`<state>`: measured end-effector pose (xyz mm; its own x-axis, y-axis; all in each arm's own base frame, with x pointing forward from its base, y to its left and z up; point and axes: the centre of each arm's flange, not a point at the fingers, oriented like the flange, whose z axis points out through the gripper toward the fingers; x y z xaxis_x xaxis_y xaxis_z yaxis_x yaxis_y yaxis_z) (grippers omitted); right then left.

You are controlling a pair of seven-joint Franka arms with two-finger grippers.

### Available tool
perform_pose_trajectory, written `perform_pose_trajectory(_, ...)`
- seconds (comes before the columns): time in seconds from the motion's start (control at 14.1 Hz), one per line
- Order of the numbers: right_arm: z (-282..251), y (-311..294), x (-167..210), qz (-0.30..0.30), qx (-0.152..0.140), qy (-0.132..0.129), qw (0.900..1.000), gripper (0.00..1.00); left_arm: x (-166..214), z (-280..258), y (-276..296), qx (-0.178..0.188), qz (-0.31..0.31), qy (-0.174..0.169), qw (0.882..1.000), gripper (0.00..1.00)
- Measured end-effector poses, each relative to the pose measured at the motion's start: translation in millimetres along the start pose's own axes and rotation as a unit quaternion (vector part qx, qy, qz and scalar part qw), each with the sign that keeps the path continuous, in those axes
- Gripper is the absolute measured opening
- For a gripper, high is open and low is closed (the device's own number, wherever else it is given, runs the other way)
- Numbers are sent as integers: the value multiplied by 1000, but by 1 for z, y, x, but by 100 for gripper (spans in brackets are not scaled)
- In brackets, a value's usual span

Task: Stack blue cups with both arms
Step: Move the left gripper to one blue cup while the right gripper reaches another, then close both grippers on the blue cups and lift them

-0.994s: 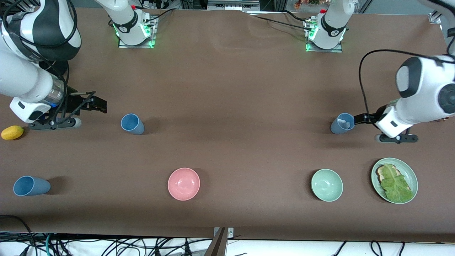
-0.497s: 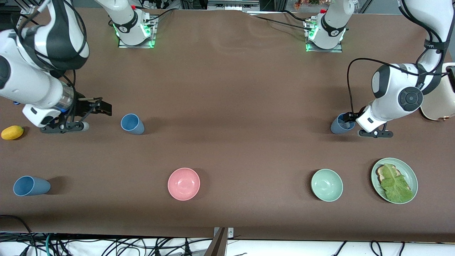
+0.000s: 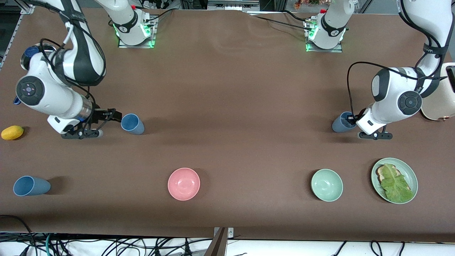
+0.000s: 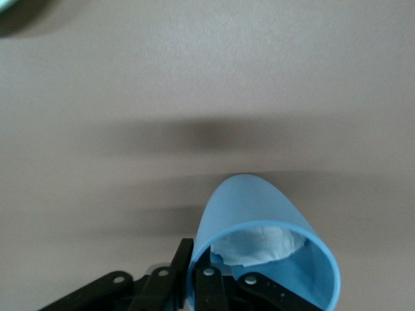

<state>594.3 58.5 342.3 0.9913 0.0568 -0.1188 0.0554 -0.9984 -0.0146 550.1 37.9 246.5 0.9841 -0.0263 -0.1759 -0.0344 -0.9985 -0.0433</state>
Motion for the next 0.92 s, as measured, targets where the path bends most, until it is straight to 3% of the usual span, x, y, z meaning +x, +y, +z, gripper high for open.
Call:
perform_pose_trajectory(0.21,40,2,0,1,0,7,1000,100,7,-11,11,-1,9,10,1000,1)
perform_pose_trajectory(0.35,59,2,-6,2,-1,12,1000,100,13,-28,46,-21,4,9,1000,1)
perform_pose_trajectory(0.5,72,3,-12,2,-1,22,1000,100,15,-51,104,-43,-15,3,999,1)
perform_pose_trajectory(0.78,102,5,-27,3,-1,37,999,100,-9,-80,254,-54,-72,-4,996,1)
perform_pose_trajectory(0.85,105,5,-29,3,-1,37,999,97,-17,-76,288,-54,-84,-9,995,1)
perform_pose_trajectory(0.92,105,5,-30,4,-1,37,999,85,-24,-70,318,-53,-93,-15,994,1)
